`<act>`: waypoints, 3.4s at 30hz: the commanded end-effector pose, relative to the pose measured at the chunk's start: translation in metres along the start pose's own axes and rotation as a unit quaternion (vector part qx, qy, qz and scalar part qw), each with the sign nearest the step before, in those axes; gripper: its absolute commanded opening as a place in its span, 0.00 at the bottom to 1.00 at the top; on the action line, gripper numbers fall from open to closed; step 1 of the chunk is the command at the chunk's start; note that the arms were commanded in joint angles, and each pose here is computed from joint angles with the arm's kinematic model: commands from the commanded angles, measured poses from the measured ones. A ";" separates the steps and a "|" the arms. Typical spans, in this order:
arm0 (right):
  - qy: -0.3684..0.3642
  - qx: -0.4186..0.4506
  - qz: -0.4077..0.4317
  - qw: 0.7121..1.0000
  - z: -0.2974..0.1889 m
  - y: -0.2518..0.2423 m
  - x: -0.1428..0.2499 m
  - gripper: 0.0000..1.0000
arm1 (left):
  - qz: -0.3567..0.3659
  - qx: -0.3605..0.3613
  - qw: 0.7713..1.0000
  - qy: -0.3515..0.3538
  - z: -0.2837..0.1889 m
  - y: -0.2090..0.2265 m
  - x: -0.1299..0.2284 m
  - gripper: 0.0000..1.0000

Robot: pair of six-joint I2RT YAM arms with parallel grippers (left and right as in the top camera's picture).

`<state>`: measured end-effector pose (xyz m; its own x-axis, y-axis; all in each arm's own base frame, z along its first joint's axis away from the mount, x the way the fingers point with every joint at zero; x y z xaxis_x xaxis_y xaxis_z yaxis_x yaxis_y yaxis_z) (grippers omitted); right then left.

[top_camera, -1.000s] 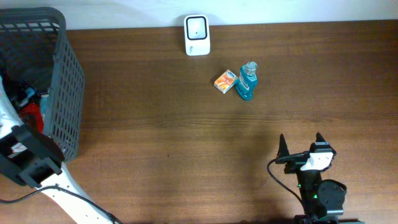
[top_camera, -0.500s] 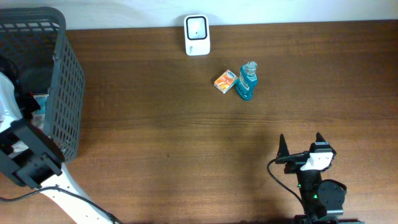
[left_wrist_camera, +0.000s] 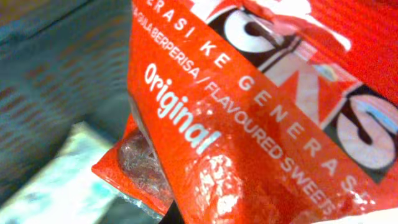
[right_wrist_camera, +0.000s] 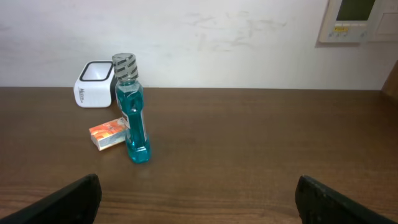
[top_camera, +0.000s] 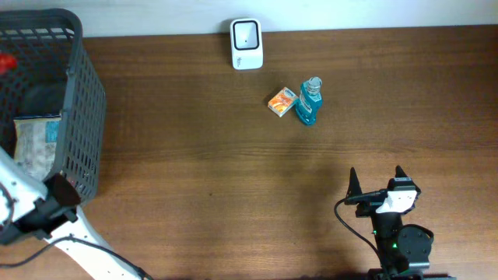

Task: Scan the item barcode
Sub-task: 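Drop the red snack bag on the table left of the Kleenex, then grasp the white-blue snack bag in the basket with the left gripper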

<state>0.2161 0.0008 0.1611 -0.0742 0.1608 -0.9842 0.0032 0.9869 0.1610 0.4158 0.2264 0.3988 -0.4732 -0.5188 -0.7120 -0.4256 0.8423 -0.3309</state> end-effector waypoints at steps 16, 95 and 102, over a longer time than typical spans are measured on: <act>0.002 0.002 0.006 1.000 0.000 0.000 0.003 0.99 | 0.400 0.121 0.843 0.340 0.049 -0.279 0.312 0.00; 0.002 0.001 0.006 1.000 0.000 0.000 0.003 0.99 | 0.255 -0.189 0.868 0.383 0.213 0.168 0.243 0.00; 0.002 0.002 0.006 1.000 0.000 0.000 0.003 0.98 | 0.170 -0.188 0.930 0.266 0.177 0.123 0.147 0.00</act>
<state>0.2161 0.0008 0.1611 -0.0742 0.1616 -0.9841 0.0033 0.9868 0.1618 0.4019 0.2816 0.0877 -0.9668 -0.2338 -0.1029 -0.2532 0.9297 0.2673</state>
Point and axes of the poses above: each gripper's point midway between its finger pads, its own z axis out along the fingers, its own y axis along the line the jaws close on, x = y × z, the point moved 3 cm from there along -z, back along the fingers, and after that the axes turned 9 degrees about z, right-handed, at the moved point
